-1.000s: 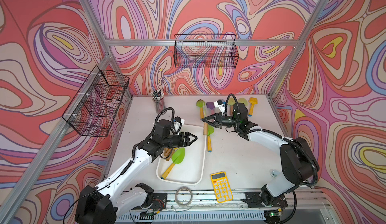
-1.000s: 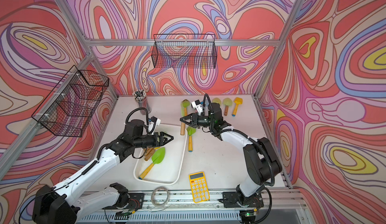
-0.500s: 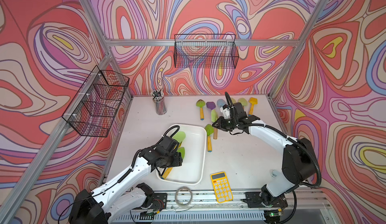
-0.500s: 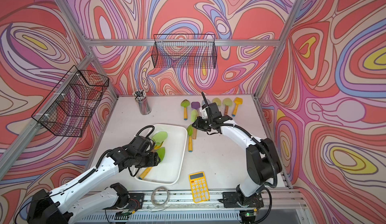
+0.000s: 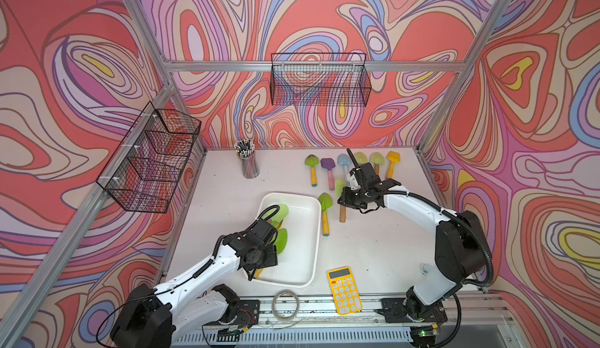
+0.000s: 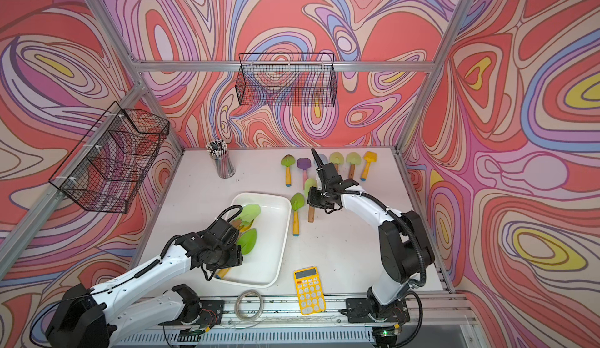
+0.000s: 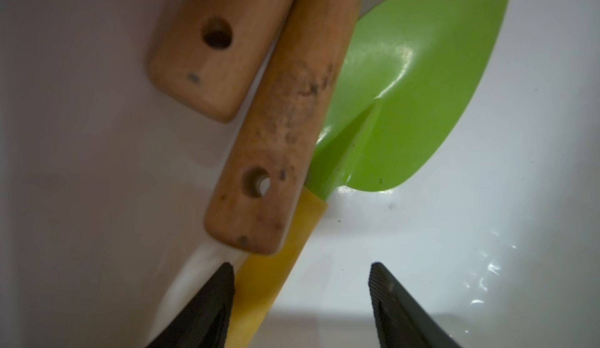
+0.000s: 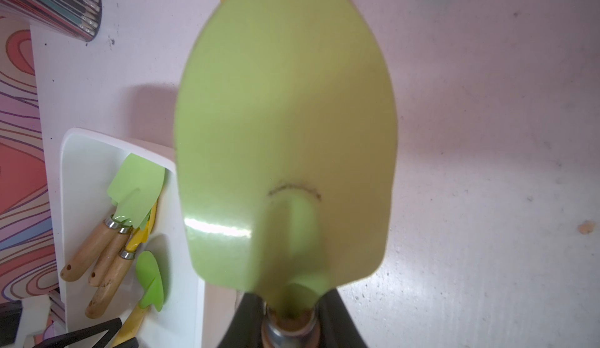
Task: Take the shovel out of the storage box
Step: Place the shovel at the center of the board, then adjust the shovel in the storage box.
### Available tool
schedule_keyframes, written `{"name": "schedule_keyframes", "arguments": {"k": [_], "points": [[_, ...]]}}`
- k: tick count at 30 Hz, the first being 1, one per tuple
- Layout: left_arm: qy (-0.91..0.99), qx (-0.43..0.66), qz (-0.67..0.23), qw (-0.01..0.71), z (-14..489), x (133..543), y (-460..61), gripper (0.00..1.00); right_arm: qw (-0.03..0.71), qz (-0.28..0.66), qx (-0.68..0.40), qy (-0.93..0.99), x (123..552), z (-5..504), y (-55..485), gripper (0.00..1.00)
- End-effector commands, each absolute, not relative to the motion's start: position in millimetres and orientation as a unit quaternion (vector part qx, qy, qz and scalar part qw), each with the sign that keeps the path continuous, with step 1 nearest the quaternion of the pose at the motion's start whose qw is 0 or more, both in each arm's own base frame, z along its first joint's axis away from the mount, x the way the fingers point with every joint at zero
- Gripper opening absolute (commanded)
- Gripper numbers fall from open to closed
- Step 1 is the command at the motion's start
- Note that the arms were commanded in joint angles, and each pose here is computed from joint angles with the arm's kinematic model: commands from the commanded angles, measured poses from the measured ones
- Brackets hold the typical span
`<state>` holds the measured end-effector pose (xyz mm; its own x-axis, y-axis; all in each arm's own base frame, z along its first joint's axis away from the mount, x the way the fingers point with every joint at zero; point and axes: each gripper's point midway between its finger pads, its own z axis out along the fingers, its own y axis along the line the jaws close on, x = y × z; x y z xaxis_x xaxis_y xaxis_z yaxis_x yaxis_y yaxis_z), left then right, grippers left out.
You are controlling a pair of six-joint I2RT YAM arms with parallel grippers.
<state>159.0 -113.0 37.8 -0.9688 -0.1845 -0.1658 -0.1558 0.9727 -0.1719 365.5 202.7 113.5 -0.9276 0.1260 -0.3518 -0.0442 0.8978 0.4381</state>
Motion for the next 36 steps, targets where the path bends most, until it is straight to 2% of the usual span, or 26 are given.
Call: {"name": "schedule_keyframes", "arguments": {"k": [1, 5, 10, 15, 19, 29, 36], "points": [[0.991, -0.077, -0.07, 0.088, 29.2, 160.0, -113.1, 0.69, 0.19, 0.218, 0.018, 0.957, 367.2, 108.7, 202.5, 0.15], [0.992, -0.061, -0.075, 0.08, 25.6, 161.5, -122.2, 0.66, 0.187, 0.219, 0.02, 0.957, 366.4, 105.3, 202.4, 0.15], [0.992, -0.039, -0.088, 0.08, 25.9, 168.3, -141.7, 0.58, 0.184, 0.214, 0.023, 0.959, 364.7, 99.9, 200.3, 0.15], [0.992, -0.029, -0.096, 0.076, 20.6, 179.1, -159.5, 0.47, 0.189, 0.156, 0.034, 0.969, 364.5, 92.7, 181.1, 0.13], [0.992, -0.02, -0.099, 0.079, 17.4, 192.2, -172.2, 0.43, 0.187, 0.147, 0.035, 0.971, 360.7, 89.7, 176.5, 0.13], [0.991, 0.01, -0.102, 0.085, 13.4, 223.1, -199.6, 0.43, 0.177, 0.112, 0.041, 0.977, 355.1, 75.3, 163.6, 0.13], [0.991, 0.019, -0.093, 0.091, 19.3, 221.3, -195.4, 0.44, 0.165, 0.09, 0.037, 0.981, 358.3, 58.6, 160.3, 0.13]]}}
